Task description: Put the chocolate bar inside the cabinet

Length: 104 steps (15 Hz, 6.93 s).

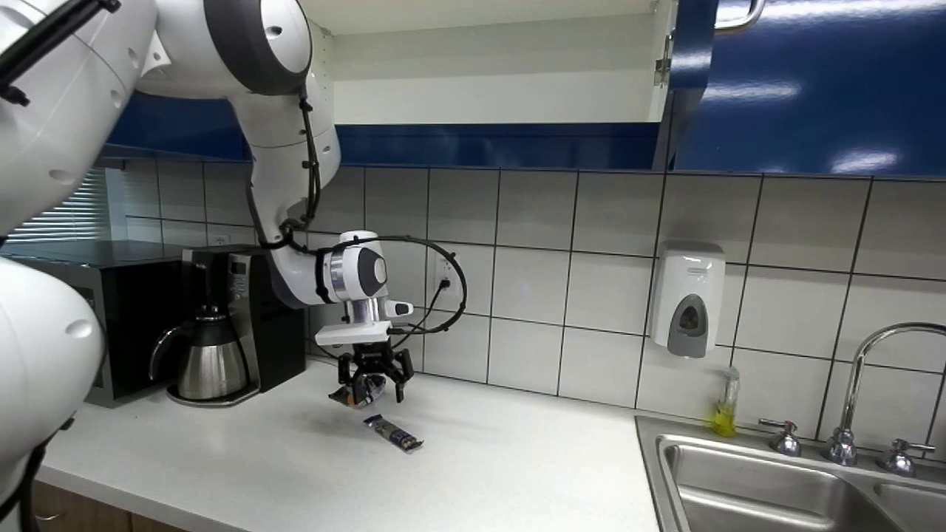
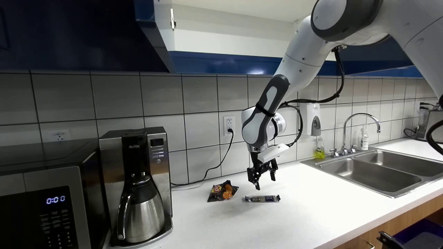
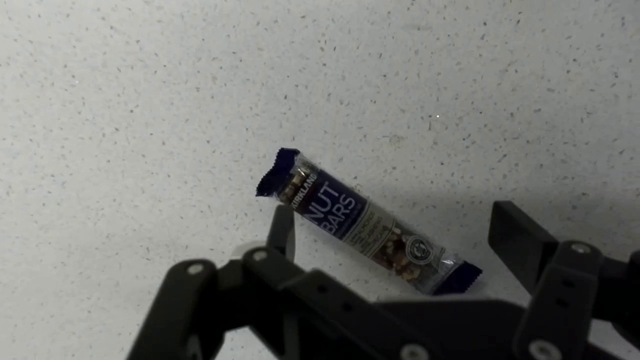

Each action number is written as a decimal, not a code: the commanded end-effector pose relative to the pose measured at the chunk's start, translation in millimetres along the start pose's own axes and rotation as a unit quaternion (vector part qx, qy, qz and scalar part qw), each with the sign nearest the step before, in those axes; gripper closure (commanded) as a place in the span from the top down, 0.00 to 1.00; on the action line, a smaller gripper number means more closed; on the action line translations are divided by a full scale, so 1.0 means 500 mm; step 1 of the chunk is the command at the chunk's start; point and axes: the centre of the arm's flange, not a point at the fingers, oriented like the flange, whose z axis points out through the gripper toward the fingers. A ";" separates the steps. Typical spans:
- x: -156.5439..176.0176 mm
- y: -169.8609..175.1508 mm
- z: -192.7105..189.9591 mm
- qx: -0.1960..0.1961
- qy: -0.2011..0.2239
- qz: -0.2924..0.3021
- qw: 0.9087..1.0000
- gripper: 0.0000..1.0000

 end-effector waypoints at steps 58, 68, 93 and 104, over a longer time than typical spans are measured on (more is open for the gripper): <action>0.085 0.029 0.168 0.028 0.004 -0.330 0.944 1.00; 0.092 0.032 0.169 0.026 0.004 -0.330 0.944 0.54; 0.095 0.007 0.075 0.005 0.013 -0.163 0.987 0.09; 0.076 0.010 0.010 0.018 0.023 -0.031 0.999 0.09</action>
